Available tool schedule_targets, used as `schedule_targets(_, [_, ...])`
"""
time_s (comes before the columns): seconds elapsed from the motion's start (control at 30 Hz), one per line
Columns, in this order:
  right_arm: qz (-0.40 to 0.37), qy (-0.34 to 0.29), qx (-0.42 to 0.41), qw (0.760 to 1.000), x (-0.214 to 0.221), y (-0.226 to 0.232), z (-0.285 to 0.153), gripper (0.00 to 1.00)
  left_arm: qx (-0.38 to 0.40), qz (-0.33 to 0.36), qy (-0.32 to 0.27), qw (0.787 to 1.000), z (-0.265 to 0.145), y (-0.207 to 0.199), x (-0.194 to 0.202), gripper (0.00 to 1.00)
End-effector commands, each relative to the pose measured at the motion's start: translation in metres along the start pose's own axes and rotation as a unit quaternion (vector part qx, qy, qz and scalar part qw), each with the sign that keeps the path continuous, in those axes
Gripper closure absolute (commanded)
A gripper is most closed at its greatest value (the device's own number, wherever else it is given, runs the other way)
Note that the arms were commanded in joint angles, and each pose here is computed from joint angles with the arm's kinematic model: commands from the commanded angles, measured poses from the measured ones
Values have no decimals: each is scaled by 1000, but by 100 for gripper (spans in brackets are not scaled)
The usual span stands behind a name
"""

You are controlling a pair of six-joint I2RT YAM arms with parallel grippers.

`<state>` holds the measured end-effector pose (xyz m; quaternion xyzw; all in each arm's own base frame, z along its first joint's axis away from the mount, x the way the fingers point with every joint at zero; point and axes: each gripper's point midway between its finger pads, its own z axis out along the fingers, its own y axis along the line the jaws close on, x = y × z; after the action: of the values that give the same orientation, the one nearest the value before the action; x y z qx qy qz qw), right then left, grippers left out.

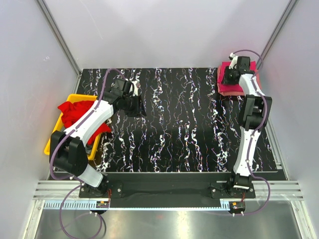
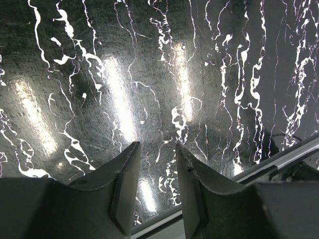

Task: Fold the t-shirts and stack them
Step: Neatly place the folded tshirt to the corner

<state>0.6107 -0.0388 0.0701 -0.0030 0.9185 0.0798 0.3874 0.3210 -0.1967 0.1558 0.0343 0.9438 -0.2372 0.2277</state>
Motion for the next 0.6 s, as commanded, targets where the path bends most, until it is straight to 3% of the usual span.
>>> schedule_targets(0.0, [-31,-56,34,997,-55,1,-52,65,14,13,-25,999,-10,-10,-11,60])
schedule_targets(0.23, [25,-72,38,996,-87,26,-137,38,46,28,-70,996,-28,-29,-32,60])
schedule_targets(0.3, [54,-102,37,993,-99,42,-185,9,82,40,-116,989,-50,-47,-50,60])
schedule_targets(0.33, [98,-81,46,991,-78,44,-190,1,103,46,-134,985,-59,-55,-54,60])
schedule_targets(0.37, [113,-105,40,987,-84,55,-228,0,130,61,-187,972,-85,-70,-70,60])
schedule_targets(0.43, [182,-70,32,980,-52,69,-247,0,145,72,-234,959,-110,-80,-79,58])
schedule_targets(0.47, [197,-83,18,977,-50,80,-276,0,160,92,-284,941,-139,-91,-89,57])
schedule_targets(0.53, [226,-35,-24,973,-13,103,-287,0,168,103,-321,926,-158,-96,-93,49])
schedule_targets(0.57, [225,-45,-42,972,-6,114,-311,0,172,117,-341,917,-173,-100,-94,47])
